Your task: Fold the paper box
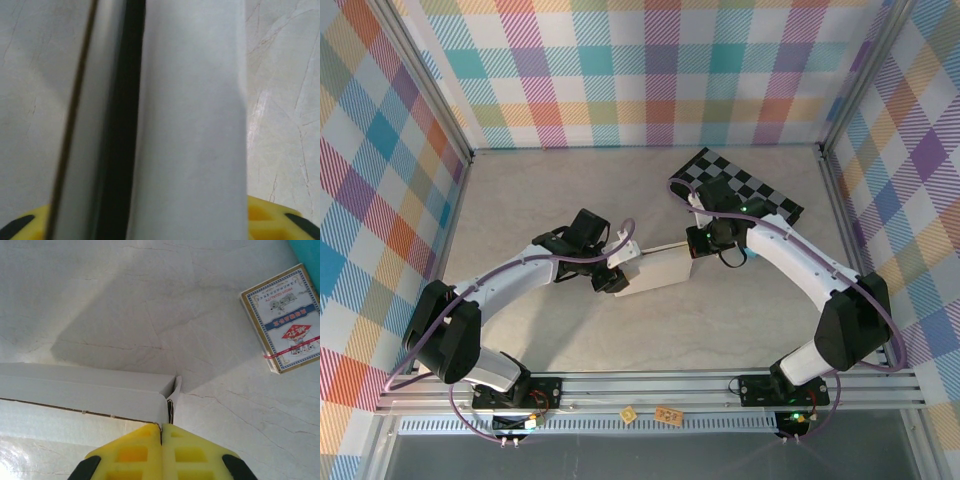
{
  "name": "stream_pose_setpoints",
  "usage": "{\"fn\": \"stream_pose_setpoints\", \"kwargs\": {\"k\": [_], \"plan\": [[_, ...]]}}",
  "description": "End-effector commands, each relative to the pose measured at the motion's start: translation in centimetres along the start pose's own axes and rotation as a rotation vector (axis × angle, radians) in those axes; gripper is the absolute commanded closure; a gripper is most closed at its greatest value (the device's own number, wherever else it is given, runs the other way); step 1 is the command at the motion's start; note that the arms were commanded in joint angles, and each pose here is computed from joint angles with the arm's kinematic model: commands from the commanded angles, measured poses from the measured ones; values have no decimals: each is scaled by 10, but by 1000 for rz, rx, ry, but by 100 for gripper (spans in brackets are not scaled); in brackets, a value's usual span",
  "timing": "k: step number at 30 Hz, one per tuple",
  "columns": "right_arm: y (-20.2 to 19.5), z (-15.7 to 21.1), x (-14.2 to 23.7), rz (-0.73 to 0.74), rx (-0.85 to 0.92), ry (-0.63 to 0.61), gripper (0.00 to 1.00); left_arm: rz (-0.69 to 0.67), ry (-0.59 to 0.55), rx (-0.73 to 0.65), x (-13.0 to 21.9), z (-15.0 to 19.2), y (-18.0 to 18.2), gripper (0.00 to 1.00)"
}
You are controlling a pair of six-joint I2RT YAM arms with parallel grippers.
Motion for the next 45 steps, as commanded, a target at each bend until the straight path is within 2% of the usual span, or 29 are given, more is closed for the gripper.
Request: {"fn": "stream_pose_setpoints", "kwargs": {"k": [1, 9, 14, 19, 23, 29, 32, 35, 37, 40, 43, 45], "plan": [[-7, 8, -3, 42, -5, 39, 100, -66, -65, 34, 23, -10, 3, 48], [3, 3, 3, 38, -18, 6, 100, -138, -124, 130, 41, -13, 1, 44], [7, 2, 3, 64, -41, -10, 100, -131, -171, 188, 54, -17, -4, 44], [12, 3, 4, 79, -57, -17, 100, -127, -212, 313, 75, -23, -9, 44], [15, 3, 3, 87, -68, -11, 100, -229, -163, 452, 95, -26, -2, 47], [18, 2, 5, 98, -68, -14, 100, -138, -16, 604, 104, -37, 2, 58], [19, 2, 5, 96, -66, -15, 100, -196, -5, 613, 108, -34, 4, 60], [19, 2, 3, 98, -63, -13, 100, -259, 1, 575, 105, -37, 13, 53], [19, 1, 2, 98, -62, -10, 100, -283, 26, 567, 98, -43, 25, 52], [20, 0, 2, 93, -59, -8, 100, -219, 40, 578, 84, -50, 40, 56], [20, -1, 1, 95, -64, -5, 100, -124, 52, 576, 76, -56, 42, 63], [20, -1, 1, 98, -64, -7, 100, -108, 69, 575, 74, -54, 41, 64]]}}
Point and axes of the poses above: each hand's point on the last joint's axis, 136 mm out from that joint toward the fingers, its own x axis back along the fingers, its own y axis along the line the jaws close on, z = x × y, the point moved 10 cm from there along x, back along the fingers, and after that the axes turned 4 degrees about -x, right-handed, at the moved point
